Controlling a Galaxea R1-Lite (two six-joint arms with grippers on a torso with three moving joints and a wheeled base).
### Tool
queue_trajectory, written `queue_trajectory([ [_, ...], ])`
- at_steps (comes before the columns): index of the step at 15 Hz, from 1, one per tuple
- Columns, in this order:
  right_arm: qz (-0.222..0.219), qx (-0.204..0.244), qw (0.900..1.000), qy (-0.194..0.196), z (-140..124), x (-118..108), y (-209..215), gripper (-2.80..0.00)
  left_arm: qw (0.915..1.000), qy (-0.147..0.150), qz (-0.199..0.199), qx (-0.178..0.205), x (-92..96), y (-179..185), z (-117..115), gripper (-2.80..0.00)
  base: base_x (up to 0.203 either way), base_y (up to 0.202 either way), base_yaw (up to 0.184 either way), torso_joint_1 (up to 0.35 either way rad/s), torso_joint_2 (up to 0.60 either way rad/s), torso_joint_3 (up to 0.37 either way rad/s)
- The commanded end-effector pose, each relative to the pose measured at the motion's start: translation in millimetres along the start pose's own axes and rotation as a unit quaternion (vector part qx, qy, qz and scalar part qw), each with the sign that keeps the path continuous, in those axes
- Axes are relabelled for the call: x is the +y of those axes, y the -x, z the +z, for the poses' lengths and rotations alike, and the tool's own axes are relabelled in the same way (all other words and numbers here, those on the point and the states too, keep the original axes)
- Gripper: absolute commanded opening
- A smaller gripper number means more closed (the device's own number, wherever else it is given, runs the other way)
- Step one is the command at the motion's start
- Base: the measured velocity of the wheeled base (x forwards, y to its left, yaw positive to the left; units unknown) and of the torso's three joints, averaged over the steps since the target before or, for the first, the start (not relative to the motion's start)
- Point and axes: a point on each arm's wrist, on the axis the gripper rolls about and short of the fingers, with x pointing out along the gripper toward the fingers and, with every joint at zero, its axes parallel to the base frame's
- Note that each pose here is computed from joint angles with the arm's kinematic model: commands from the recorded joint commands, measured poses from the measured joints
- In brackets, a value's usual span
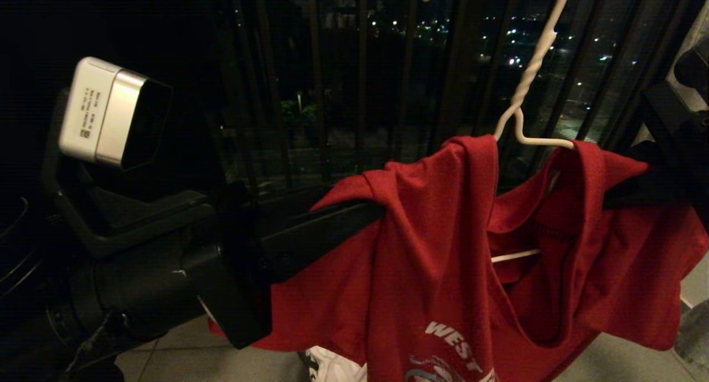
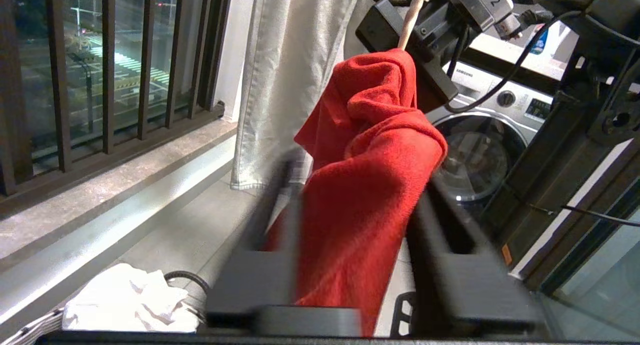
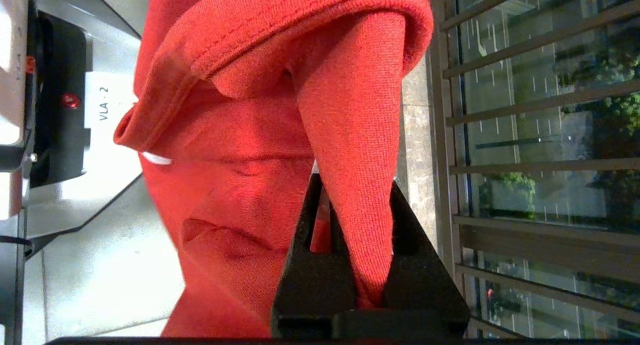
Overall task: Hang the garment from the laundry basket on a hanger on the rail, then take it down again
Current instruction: Hang the clothes rack on the clothesline
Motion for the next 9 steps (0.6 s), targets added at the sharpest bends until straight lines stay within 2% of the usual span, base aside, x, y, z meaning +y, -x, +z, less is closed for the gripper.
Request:
queue_trajectory([
  [1, 0.002, 0.001, 1.0, 0.002, 0, 0, -1, -2.8, 1.0, -0.005, 0.0, 0.002, 0.5, 0, 0, 0.0, 0.0, 0.0, 0.0, 0.0, 0.0, 0.0],
  [4, -0.003, 0.007, 1.0, 0.002, -1, -2, -1, -2.8, 0.9983, -0.047, 0.022, 0.025, 3.8, 7, 1, 0.0, 0.0, 0.0, 0.0, 0.0, 0.0, 0.0],
  [9, -0.008, 0.014, 1.0, -0.003, -4, -7, -4, -2.8, 0.9977, -0.062, 0.023, 0.014, -1.4, 17, 8, 0.0, 0.0, 0.0, 0.0, 0.0, 0.0, 0.0],
])
